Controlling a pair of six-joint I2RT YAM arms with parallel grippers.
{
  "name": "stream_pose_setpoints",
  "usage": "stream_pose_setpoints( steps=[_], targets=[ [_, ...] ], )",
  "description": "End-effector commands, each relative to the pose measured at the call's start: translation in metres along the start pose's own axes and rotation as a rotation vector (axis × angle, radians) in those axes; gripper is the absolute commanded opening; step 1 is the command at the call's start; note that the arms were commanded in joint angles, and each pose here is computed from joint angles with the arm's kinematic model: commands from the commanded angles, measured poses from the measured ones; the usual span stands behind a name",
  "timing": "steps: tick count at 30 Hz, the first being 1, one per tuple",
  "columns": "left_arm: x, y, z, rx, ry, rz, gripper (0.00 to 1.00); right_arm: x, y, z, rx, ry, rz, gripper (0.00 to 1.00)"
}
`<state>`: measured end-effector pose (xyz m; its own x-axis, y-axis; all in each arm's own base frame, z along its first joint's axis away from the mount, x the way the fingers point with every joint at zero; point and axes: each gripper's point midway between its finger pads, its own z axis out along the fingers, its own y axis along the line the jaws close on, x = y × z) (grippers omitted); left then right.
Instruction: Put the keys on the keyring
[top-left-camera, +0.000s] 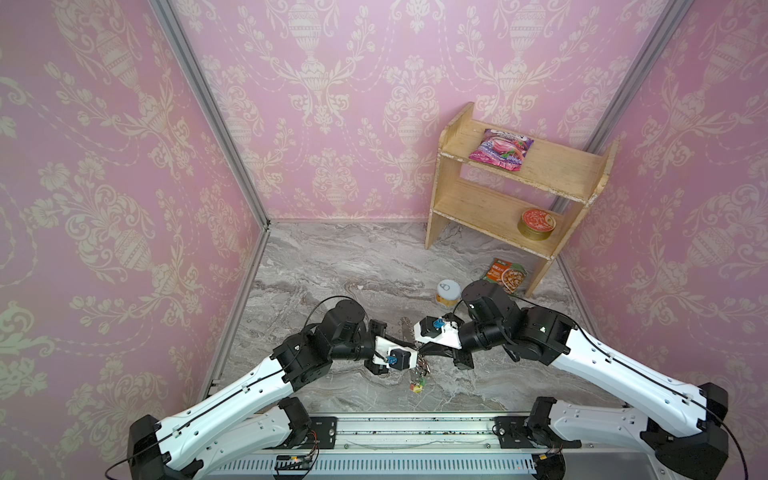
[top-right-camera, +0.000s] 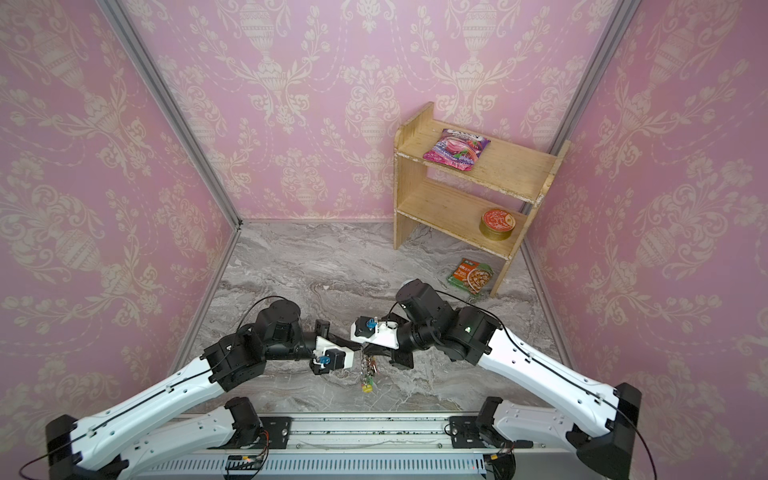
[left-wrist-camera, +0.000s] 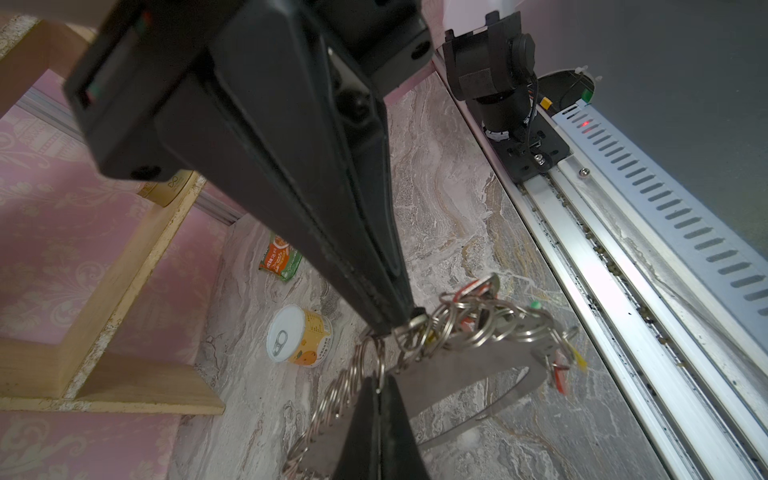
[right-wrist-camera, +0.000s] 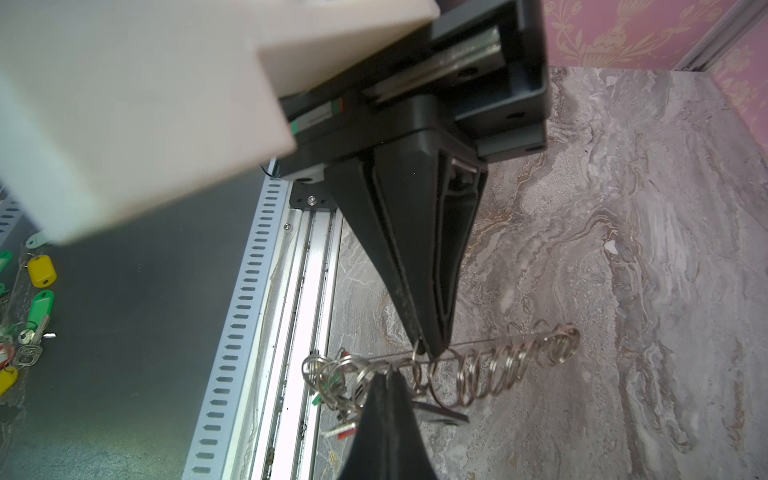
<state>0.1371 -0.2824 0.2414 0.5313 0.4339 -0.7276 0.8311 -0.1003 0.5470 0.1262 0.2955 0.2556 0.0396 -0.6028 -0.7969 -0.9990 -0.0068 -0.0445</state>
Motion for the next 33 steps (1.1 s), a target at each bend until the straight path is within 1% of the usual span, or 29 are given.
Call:
stream_pose_setpoints(
  steps=[1,5,9,11,15,24,33],
  targets=[
    [-0.017,0.013,-0.009,-0.054,-0.045,0.040,0.00,-0.003,0.001,-0.004,0.007,-0.007,0.008,0.00],
    [-0.018,0.014,-0.009,-0.055,-0.046,0.040,0.00,-0.001,-0.006,-0.007,0.045,-0.011,0.023,0.00],
    [-0.019,0.013,-0.008,-0.049,-0.051,0.040,0.00,-0.005,-0.016,-0.017,0.101,-0.054,0.037,0.00],
    [-0.019,0.013,-0.008,-0.046,-0.052,0.038,0.00,-0.005,-0.018,-0.018,0.109,-0.055,0.041,0.00],
    [-0.019,0.013,-0.008,-0.046,-0.055,0.038,0.00,-0.006,-0.018,-0.014,0.095,-0.058,0.046,0.00],
    [-0.020,0.013,-0.010,-0.053,-0.055,0.041,0.00,-0.008,-0.008,-0.007,0.010,-0.061,0.055,0.00],
    [-0.019,0.013,-0.010,-0.054,-0.054,0.040,0.00,-0.008,-0.002,-0.005,-0.021,-0.058,0.058,0.00]
  ],
)
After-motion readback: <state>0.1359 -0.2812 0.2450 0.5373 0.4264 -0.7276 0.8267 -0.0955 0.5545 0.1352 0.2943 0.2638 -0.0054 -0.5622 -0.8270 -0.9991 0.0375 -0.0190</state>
